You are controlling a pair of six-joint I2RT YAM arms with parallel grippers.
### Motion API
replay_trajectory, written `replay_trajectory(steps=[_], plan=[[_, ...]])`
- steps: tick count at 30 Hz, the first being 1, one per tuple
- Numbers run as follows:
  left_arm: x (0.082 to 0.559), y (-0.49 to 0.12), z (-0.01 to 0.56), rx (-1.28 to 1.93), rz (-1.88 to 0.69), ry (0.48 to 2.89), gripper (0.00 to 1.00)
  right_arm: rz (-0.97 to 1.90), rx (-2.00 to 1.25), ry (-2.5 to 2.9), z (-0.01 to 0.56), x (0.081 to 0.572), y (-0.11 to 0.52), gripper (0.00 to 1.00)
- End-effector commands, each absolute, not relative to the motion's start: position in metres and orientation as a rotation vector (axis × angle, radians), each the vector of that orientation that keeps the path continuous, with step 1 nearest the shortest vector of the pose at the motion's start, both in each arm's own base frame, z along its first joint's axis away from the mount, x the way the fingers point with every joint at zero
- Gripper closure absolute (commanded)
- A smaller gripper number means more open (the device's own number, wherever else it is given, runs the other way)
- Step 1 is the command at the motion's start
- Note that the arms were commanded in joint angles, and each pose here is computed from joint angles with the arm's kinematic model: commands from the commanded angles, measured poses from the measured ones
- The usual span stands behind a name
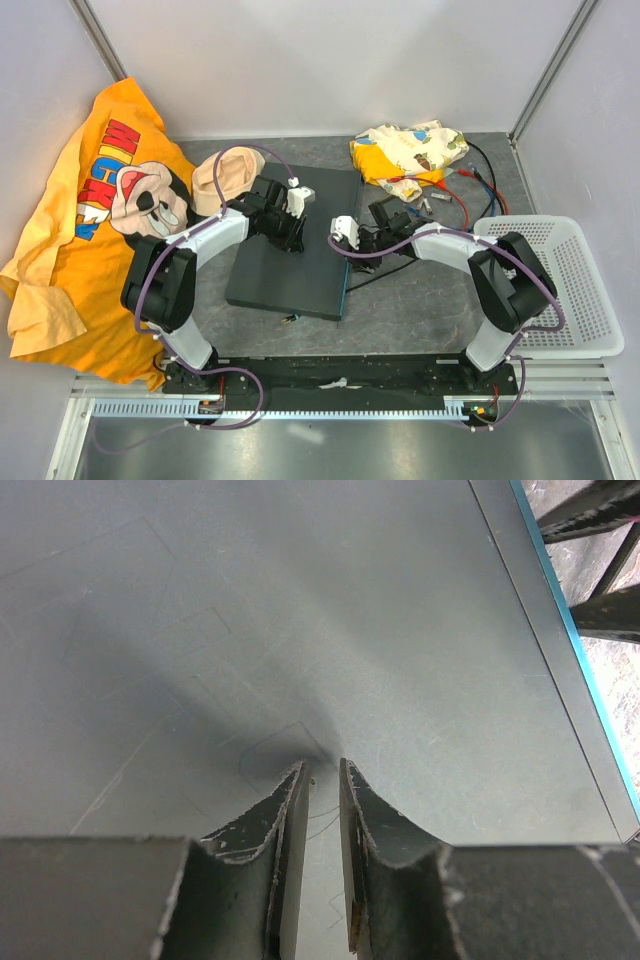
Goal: Pull the plug from the switch port
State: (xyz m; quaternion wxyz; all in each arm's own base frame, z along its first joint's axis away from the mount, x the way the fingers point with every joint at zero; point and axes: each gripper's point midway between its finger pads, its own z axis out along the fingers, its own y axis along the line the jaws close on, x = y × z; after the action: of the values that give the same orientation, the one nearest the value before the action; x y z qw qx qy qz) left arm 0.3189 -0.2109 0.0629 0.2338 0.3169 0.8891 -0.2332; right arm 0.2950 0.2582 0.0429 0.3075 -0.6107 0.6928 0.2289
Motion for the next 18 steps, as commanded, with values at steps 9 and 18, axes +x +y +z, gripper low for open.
replay_trajectory(steps=[9,18], plan=[[0.28,-0.178,0.013,0.897,-0.531,2.683,0.73,0.647,-1.614,1.725,0.058,0.31,0.282,0.68],[0.277,-0.181,0.012,0.896,-0.573,2.689,0.73,0.582,-1.88,1.612,0.041,0.295,0.257,1.0]])
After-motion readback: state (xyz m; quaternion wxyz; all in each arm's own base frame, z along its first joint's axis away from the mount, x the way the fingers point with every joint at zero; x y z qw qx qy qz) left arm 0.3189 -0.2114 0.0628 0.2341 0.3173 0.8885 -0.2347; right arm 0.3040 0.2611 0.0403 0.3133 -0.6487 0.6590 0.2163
